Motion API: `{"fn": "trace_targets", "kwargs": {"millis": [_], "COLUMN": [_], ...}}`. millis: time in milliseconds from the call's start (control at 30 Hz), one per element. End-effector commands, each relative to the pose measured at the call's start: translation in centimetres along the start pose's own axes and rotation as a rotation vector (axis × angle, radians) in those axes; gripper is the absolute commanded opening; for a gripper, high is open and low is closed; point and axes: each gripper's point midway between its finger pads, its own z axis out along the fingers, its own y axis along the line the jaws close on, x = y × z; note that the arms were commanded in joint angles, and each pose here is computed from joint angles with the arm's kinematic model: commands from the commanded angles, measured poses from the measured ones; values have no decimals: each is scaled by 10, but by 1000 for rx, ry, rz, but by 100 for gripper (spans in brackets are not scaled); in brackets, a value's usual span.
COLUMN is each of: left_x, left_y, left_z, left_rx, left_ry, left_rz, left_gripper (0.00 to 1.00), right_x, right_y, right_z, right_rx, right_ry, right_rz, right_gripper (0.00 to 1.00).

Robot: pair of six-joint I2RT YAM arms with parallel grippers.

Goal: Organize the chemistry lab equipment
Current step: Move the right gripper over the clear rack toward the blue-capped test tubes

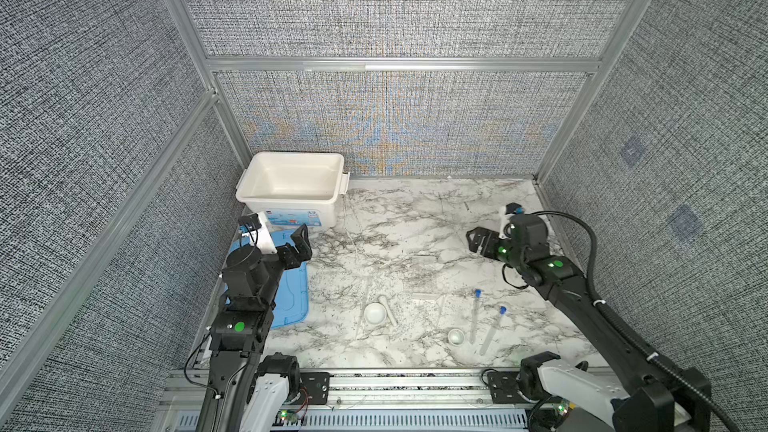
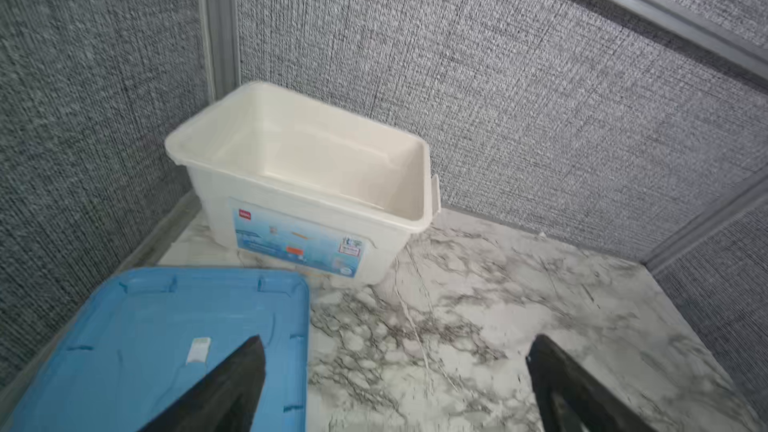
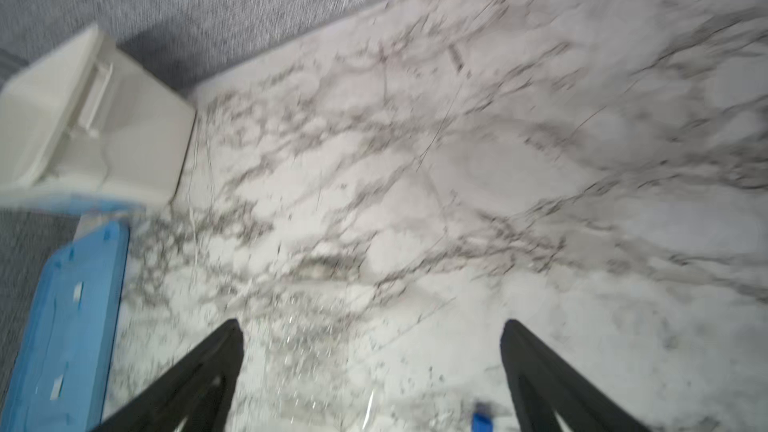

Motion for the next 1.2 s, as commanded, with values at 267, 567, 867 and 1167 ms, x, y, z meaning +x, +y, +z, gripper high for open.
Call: {"fn": "trace_targets", "kwargs": {"millis": [267, 567, 867, 1167], "left_x": [86, 96, 104, 104], "left_y": [28, 48, 47, 48], "left_z": [6, 9, 11, 11], "left_rx": [-101, -206, -195, -201], "left_ry": [362, 392, 434, 430], "left_rz": [31, 28, 19, 18], "left_gripper": [99, 99, 99, 99], "right_x": [115, 113, 112, 117], "right_y": [45, 60, 54, 55], "right_z": [46, 95, 133, 156], "right_rx": [94, 199, 334, 311], "right_ry": [434, 480, 566, 597], "right_rz": [-6, -67, -205, -239], "right_gripper": [99, 99, 99, 96]}}
